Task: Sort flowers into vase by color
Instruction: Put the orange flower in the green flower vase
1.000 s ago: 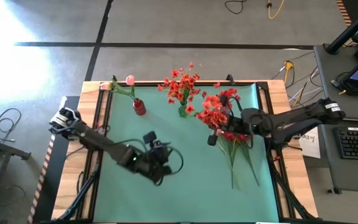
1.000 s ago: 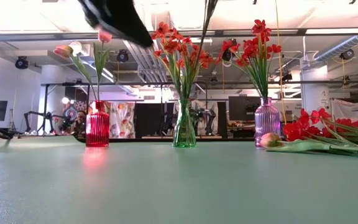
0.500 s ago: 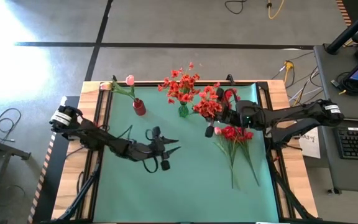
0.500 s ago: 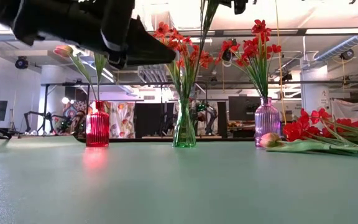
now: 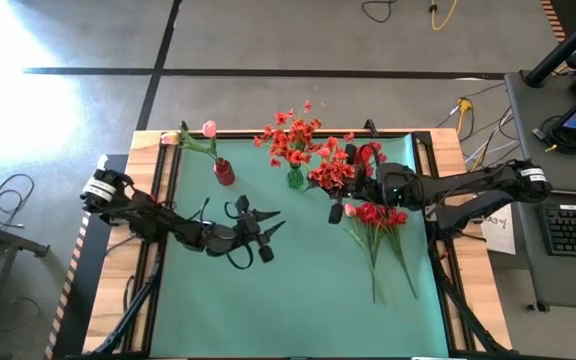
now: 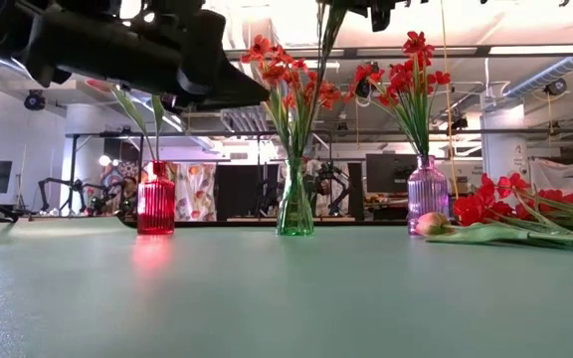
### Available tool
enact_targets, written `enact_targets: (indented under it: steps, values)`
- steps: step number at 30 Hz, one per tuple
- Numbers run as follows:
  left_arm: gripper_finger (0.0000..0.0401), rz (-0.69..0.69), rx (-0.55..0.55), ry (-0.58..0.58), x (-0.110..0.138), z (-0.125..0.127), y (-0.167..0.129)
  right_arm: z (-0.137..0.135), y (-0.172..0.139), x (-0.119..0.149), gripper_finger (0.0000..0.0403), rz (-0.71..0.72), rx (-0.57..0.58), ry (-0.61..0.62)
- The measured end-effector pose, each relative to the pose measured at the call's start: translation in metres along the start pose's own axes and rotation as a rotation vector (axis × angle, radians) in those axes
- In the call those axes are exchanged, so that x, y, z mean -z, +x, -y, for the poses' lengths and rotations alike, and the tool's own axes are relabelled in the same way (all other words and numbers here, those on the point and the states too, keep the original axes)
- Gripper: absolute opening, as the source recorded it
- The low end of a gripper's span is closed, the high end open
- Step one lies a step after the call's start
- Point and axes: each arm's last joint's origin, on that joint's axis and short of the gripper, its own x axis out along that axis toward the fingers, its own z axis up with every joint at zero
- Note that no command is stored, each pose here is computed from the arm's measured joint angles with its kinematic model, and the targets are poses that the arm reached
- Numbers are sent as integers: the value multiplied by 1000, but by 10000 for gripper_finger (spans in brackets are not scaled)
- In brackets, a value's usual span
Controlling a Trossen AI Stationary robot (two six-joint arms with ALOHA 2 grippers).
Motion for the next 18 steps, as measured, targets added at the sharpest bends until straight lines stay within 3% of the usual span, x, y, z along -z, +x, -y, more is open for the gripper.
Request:
enact_targets:
  steps: [5,18]
  values:
    - [151,-14,38,-53,2,-21,21,2,2,-4,13,63,22,-28]
    - [277,9,-89,-22,33,-52,58,5,3,-9,13,64,31,-33]
